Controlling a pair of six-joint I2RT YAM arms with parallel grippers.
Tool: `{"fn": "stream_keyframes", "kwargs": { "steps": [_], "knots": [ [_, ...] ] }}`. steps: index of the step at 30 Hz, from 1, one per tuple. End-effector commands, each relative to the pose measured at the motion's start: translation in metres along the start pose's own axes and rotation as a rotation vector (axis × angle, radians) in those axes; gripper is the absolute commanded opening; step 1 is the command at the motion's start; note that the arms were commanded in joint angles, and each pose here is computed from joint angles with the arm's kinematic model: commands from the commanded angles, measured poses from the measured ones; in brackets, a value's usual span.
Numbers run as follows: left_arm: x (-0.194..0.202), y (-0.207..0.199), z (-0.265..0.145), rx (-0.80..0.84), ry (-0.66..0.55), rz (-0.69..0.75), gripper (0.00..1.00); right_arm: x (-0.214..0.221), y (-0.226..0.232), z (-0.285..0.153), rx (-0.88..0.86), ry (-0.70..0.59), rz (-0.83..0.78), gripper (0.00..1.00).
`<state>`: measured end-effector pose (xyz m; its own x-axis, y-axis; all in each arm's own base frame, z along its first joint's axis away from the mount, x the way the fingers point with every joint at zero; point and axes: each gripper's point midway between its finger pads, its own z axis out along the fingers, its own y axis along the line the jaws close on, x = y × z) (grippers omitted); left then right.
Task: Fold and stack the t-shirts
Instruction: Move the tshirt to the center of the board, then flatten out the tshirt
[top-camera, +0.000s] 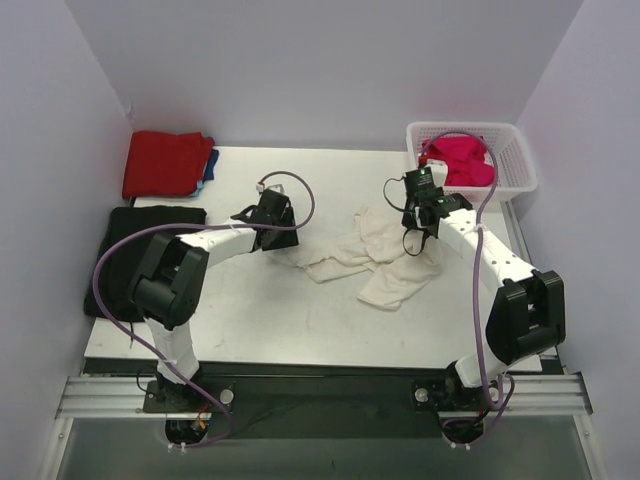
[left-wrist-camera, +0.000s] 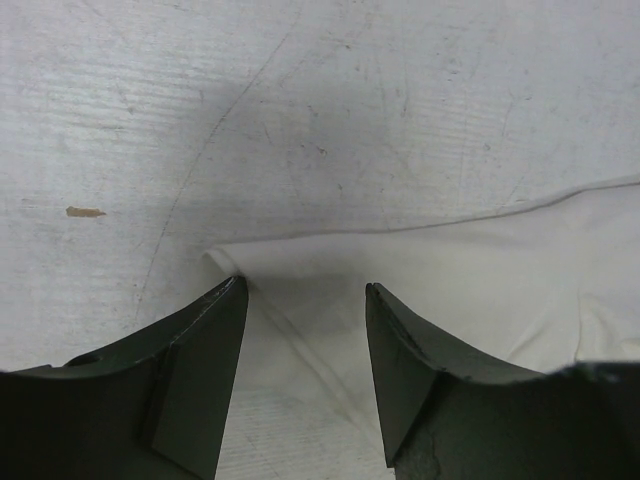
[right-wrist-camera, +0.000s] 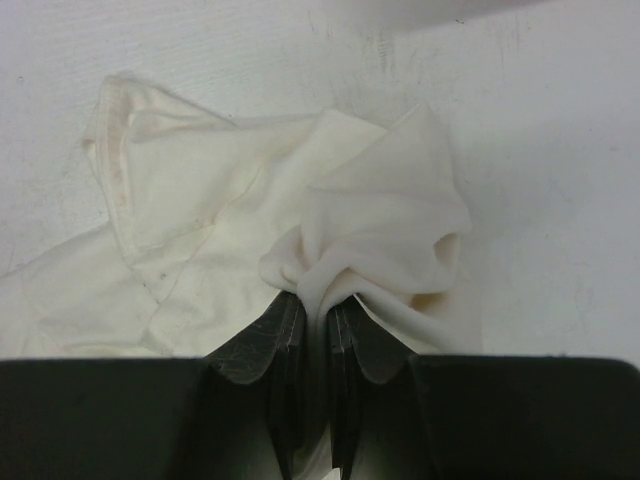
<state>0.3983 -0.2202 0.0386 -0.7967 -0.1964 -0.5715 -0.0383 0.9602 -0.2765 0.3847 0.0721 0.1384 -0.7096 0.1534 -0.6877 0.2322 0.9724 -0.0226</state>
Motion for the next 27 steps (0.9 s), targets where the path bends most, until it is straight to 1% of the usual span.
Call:
{"fn": "stream_keyframes", "kwargs": {
  "steps": [1,3,7,13,20,23,24,25,27],
  "knots": [
    [-0.017,0.005,-0.005,-0.065,-0.043,0.0,0.61,-0.008,-0.003,-0.002,0.013,0.004,0.015,0.0],
    [-0.015,0.013,-0.008,-0.092,-0.049,-0.001,0.61,-0.008,-0.001,0.0,0.009,0.009,0.015,0.0],
    [-0.015,0.016,-0.014,-0.091,-0.061,-0.004,0.62,-0.007,0.0,0.003,0.009,0.02,0.018,0.0],
    [-0.007,0.007,0.003,-0.037,-0.024,-0.021,0.62,-0.006,0.0,0.006,0.014,0.034,0.011,0.0],
    [-0.018,-0.001,0.011,-0.007,-0.03,-0.033,0.55,-0.007,-0.005,0.006,0.033,0.037,0.005,0.0],
    [-0.016,0.0,0.017,-0.003,-0.013,-0.033,0.5,-0.006,-0.006,0.006,0.036,0.038,0.006,0.0],
    [-0.017,0.0,0.021,-0.001,-0.01,-0.033,0.43,-0.006,-0.007,0.006,0.039,0.04,0.009,0.0],
    [-0.018,-0.001,0.022,0.001,-0.01,-0.032,0.39,-0.007,-0.008,0.006,0.041,0.037,0.008,0.0],
    [-0.022,-0.002,0.024,0.007,-0.014,-0.023,0.28,-0.007,-0.009,0.006,0.044,0.038,0.012,0.0]
  ]
}}
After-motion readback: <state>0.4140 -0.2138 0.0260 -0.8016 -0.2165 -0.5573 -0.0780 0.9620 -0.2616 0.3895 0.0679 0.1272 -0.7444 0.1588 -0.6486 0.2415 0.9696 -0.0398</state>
